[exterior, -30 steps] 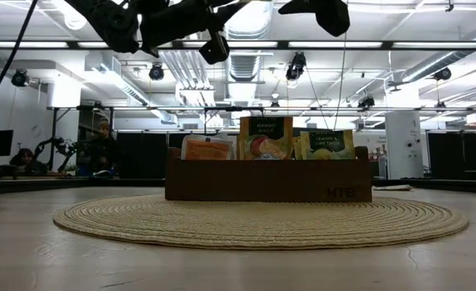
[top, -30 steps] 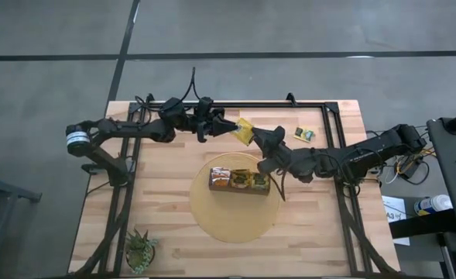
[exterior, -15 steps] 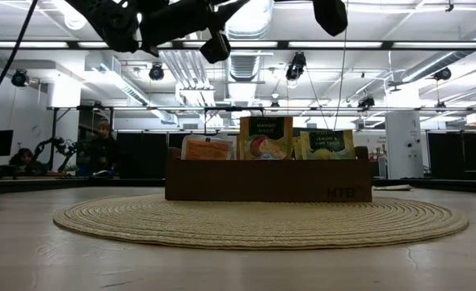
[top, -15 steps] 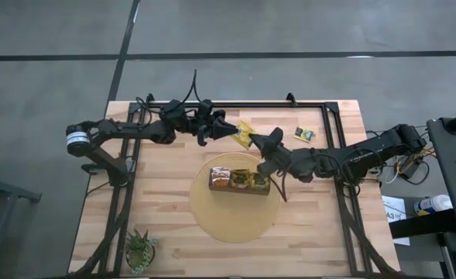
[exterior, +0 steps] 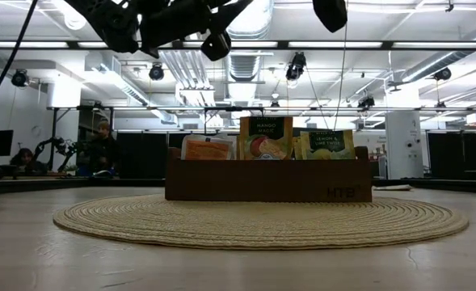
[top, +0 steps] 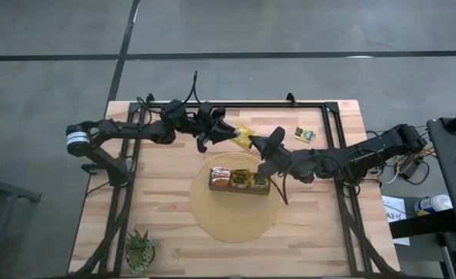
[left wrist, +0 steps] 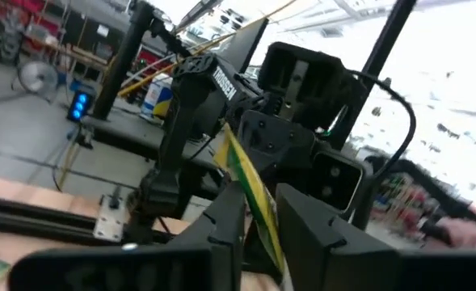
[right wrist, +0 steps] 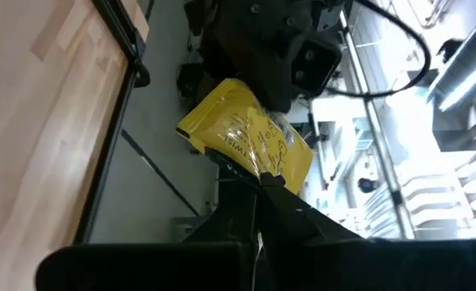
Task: Pick & Place Tea
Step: Put the yellow tea bag into the right section of the wooden organizer
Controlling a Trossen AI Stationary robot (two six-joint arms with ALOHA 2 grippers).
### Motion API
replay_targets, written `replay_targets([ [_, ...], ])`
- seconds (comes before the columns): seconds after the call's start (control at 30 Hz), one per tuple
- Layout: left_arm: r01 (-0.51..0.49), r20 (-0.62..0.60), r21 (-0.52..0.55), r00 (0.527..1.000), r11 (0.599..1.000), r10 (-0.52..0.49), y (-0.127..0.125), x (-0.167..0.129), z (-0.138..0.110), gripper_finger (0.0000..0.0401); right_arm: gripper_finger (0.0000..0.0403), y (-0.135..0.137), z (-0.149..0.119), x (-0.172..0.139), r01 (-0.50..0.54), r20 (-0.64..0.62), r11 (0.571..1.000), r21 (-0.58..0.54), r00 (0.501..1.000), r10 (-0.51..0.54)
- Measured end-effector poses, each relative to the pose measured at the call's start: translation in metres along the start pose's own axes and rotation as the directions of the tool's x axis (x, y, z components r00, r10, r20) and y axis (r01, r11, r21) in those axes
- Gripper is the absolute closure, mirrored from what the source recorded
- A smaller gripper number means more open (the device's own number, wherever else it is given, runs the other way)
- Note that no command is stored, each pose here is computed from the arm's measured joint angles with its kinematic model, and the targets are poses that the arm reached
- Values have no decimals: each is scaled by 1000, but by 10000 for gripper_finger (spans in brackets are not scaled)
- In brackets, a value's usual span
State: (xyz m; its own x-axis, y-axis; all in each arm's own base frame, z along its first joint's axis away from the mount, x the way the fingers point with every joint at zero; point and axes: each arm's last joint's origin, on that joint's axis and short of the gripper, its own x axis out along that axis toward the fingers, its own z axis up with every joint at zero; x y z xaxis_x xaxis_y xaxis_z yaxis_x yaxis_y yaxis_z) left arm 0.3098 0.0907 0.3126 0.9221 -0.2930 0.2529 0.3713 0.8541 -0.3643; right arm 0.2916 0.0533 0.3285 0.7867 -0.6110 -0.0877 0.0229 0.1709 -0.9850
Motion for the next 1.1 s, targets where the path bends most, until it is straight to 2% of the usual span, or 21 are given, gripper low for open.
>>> replay_targets([
  [0.17,4,-8,112,1000,994,-3,0,0,-1,295,395,-6,-2,-7,-49,-3,996,73,999,49],
  [0.27,4,-18,157,1000,988,-1,0,0,-2,262,395,-13,-6,-14,-84,-9,984,158,996,87],
  [0.33,11,-33,182,999,983,-5,1,0,-3,241,395,-20,-10,-19,-120,-4,958,261,992,126],
  [0.4,26,-58,192,998,981,-16,1,-1,-4,223,395,-26,-18,-24,-216,29,901,376,975,222],
  [0.43,30,-76,185,997,982,-17,1,-2,-5,217,395,-29,-22,-26,-287,63,854,434,955,289],
  [0.47,24,-96,186,995,982,-7,2,-3,-5,212,395,-32,-26,-29,-372,113,782,499,923,367],
  [0.5,19,-116,211,993,977,6,2,-5,-5,209,395,-33,-30,-30,-461,165,689,560,877,452],
  [0.57,-32,-160,269,984,963,77,4,-13,-8,207,395,-35,-37,-30,-601,277,463,652,757,592],
  [0.63,-166,-152,345,961,924,230,6,-20,-13,208,395,-33,-43,-29,-666,373,227,710,629,682],
  [0.67,-240,-137,386,940,891,312,6,-25,-16,208,395,-30,-43,-27,-680,412,129,722,571,710],
  [0.7,-303,-116,430,915,851,385,4,-28,-19,208,395,-26,-44,-25,-687,444,55,725,527,724],
  [0.8,-443,-36,540,837,716,546,-4,-39,-26,209,395,-6,-43,-16,-669,472,-96,737,407,782],
  [0.87,-482,1,586,804,651,594,-12,-45,-32,209,394,8,-42,-6,-626,476,-185,758,336,813],
  [0.9,-489,14,598,799,635,602,-16,-48,-36,209,394,17,-41,0,-599,478,-232,766,291,829],
  [1.0,-477,36,607,815,635,578,-29,-58,-44,209,394,40,-37,15,-535,497,-351,769,154,854],
  [1.07,-472,39,607,822,639,569,-36,-67,-49,209,394,55,-34,25,-491,490,-390,779,88,867],
  [1.1,-471,46,607,825,640,564,-38,-71,-51,209,394,61,-34,30,-465,475,-393,793,67,878],
])
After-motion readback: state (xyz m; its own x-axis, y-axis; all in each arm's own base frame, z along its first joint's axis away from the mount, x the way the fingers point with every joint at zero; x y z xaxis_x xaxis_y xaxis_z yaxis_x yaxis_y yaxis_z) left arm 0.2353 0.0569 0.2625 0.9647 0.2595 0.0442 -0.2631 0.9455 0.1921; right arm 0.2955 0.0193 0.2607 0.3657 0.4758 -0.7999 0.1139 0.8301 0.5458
